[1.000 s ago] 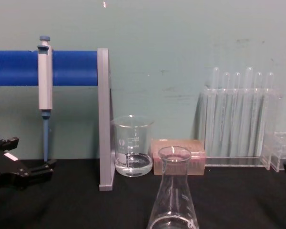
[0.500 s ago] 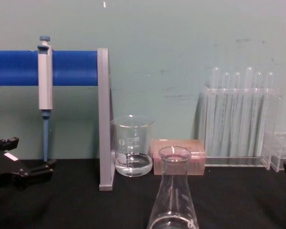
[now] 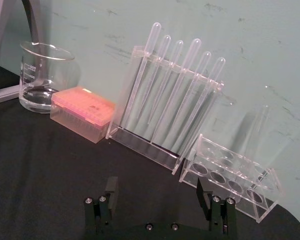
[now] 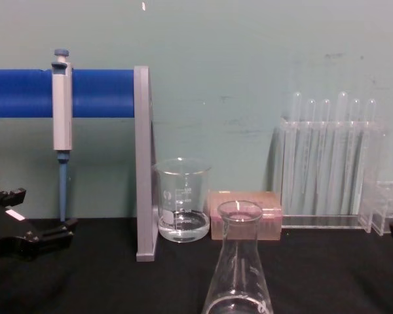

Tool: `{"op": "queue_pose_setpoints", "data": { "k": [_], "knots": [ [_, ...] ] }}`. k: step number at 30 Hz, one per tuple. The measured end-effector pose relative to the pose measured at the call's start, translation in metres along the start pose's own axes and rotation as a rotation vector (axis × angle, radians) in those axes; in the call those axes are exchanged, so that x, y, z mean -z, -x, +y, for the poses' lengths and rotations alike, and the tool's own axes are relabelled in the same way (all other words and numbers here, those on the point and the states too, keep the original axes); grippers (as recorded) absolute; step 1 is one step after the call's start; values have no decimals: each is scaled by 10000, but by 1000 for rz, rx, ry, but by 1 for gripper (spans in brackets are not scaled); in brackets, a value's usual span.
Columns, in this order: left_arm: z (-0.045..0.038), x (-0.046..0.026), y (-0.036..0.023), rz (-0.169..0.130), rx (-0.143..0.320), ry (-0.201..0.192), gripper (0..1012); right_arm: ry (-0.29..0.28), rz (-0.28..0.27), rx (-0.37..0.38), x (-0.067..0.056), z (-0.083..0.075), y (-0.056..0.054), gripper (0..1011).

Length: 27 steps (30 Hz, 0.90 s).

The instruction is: Grasp the erlenmeyer flask with one hand, shake it three times, then place it back.

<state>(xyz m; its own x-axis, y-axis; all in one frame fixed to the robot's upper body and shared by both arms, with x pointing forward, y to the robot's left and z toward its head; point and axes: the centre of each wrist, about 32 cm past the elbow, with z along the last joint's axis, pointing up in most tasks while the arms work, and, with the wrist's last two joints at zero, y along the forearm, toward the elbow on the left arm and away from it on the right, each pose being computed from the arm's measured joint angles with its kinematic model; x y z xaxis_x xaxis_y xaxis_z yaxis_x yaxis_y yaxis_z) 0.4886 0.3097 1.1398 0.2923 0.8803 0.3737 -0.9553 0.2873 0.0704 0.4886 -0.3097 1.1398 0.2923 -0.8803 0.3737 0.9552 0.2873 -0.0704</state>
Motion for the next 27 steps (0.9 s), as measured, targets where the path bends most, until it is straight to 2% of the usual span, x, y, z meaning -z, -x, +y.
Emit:
{"op": "queue_pose_setpoints", "data": {
  "k": [7, 18, 27],
  "knots": [
    [0, 0, 0, 0, 0, 0, 1001, 0, 0, 0, 0, -2, -1, 1002],
    [0, 0, 0, 0, 0, 0, 1001, 3, -2, -9, -9, -144, 11, 1002],
    [0, 0, 0, 0, 0, 0, 1001, -3, 36, -83, -83, -305, 32, 1003]
  ]
}}
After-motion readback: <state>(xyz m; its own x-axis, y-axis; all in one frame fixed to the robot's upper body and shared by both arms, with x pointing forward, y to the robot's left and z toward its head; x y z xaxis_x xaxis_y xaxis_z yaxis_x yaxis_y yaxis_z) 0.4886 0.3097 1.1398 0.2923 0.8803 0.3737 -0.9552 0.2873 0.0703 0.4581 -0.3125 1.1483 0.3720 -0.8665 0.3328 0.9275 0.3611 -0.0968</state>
